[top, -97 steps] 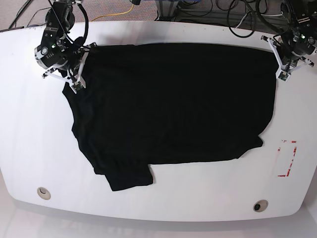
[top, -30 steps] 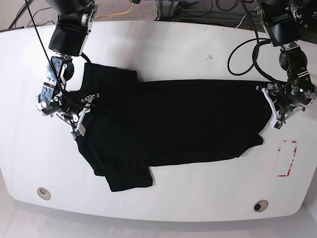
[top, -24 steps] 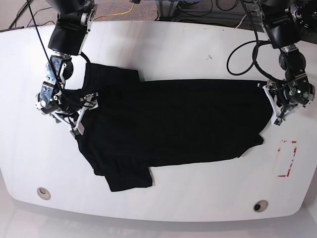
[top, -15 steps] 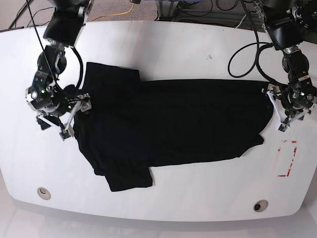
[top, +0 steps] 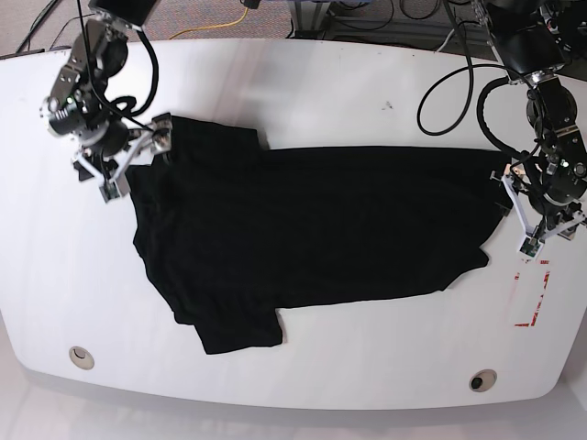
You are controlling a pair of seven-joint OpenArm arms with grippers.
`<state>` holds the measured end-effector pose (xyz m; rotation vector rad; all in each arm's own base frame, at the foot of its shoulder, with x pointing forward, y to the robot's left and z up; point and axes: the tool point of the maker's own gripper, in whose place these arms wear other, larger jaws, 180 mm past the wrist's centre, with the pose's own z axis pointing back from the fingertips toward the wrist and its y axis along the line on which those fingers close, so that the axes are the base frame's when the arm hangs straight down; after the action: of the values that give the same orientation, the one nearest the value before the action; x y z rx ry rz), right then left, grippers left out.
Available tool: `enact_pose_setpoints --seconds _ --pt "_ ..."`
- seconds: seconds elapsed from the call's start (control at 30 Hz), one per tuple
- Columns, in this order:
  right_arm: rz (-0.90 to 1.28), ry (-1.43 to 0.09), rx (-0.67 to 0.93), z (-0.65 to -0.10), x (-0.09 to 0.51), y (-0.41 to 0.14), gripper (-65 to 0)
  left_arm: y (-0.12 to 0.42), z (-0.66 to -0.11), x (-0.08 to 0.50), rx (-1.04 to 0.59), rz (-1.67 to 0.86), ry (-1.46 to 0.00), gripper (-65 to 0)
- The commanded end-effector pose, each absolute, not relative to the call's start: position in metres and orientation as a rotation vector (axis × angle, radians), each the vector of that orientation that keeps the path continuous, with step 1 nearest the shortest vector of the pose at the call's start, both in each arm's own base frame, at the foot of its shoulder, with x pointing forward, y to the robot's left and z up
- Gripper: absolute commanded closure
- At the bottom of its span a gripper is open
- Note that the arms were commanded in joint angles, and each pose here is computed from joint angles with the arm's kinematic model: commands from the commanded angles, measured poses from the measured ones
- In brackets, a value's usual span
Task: Layout the t-shirt on the table in an organized manner, then fold the t-shirt properly
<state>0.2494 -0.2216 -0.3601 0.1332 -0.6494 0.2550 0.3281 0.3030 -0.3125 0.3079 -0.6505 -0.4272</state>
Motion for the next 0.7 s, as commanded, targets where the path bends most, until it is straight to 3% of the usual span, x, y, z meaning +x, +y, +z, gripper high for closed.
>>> enact_pose_setpoints --seconds 0.0,0.67 --pt "0.216 -0.685 0.206 -0.359 0.249 -0.220 -65.0 0.304 -0.290 0.335 0.344 -0.441 -0.712 -43.5" --pt "0.124 -0.587 0.365 -0.410 0.229 -0.203 -65.0 0.302 -0.284 0.330 0.363 -0.456 -0.726 -43.3"
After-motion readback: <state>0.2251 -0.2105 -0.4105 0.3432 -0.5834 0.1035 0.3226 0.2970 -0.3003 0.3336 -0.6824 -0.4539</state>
